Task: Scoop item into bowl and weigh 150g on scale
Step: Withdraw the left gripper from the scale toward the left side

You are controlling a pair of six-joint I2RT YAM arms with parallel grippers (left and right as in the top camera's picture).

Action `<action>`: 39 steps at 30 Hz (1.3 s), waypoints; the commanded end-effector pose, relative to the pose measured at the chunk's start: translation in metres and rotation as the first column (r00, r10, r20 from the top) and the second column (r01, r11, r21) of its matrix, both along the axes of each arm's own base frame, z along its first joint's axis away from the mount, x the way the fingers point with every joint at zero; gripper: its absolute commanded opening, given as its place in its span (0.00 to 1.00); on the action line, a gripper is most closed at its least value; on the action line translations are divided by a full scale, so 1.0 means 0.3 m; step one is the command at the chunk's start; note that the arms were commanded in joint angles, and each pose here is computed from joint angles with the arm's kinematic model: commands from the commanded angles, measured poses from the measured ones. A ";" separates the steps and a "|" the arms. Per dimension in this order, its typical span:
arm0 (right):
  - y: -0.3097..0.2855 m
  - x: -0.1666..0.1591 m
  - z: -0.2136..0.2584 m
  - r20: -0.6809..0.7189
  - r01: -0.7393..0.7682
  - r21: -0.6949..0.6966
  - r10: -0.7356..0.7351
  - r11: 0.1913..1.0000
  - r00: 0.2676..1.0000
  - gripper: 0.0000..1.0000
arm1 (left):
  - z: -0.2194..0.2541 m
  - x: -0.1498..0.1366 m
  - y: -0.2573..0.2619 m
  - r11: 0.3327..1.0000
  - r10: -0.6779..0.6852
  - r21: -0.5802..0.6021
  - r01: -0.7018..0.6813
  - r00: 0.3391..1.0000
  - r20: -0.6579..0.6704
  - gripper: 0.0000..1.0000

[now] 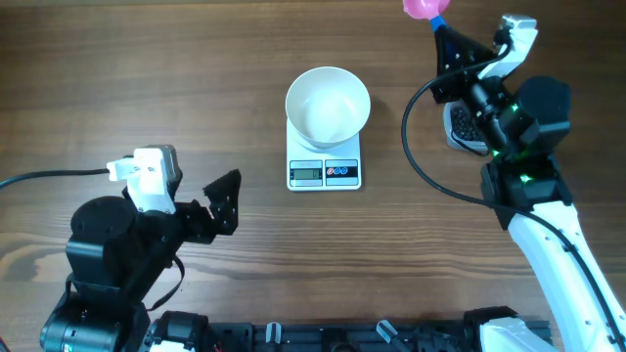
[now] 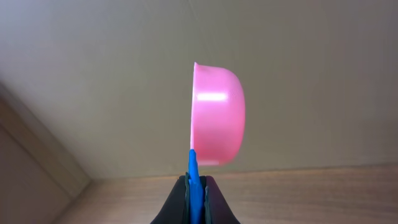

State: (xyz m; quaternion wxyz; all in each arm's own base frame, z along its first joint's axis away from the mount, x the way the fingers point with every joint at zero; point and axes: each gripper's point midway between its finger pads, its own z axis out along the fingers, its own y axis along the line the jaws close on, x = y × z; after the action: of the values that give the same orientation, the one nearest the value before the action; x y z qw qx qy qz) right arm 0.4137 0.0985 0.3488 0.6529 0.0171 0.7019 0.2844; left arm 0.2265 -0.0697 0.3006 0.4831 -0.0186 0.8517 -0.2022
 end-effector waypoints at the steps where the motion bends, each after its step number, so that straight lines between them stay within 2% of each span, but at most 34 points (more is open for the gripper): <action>1: 0.010 0.023 0.044 0.067 -0.012 -0.008 0.012 1.000 0.998 0.04 | 0.063 0.010 -0.013 0.999 -0.010 -0.042 0.012 0.998 0.058 1.00; 9: 0.015 0.040 0.016 0.041 -0.020 0.010 0.019 1.000 0.999 0.04 | 0.077 0.015 -0.014 0.998 0.003 -0.069 0.002 0.998 0.067 1.00; 15: 0.016 0.041 -0.004 0.017 -0.020 0.010 0.020 1.000 1.000 0.04 | 0.020 -0.010 -0.010 0.998 0.003 -0.057 -0.003 1.000 -0.009 1.00; 28: 0.017 0.041 -0.014 0.003 -0.022 0.008 0.022 1.000 1.000 0.04 | 0.004 -0.016 -0.003 0.999 0.011 -0.045 -0.012 1.000 -0.029 1.00; 32: 0.052 0.023 -0.077 -0.074 -0.090 0.000 0.090 0.996 0.993 0.04 | -0.009 -0.023 -0.002 0.999 0.011 -0.042 -0.013 0.999 -0.047 1.00; 39: 0.064 -0.007 -0.171 -0.192 -0.127 -0.030 0.119 0.991 0.974 0.04 | -0.038 -0.040 0.001 0.999 0.012 -0.035 -0.015 0.996 -0.088 1.00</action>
State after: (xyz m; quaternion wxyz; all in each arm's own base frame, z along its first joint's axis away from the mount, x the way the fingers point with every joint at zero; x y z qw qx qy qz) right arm 0.4166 0.1126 0.2917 0.5665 0.0113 0.7668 0.3016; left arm 0.2155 -0.0709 0.2836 0.4413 -0.0378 0.8711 -0.2121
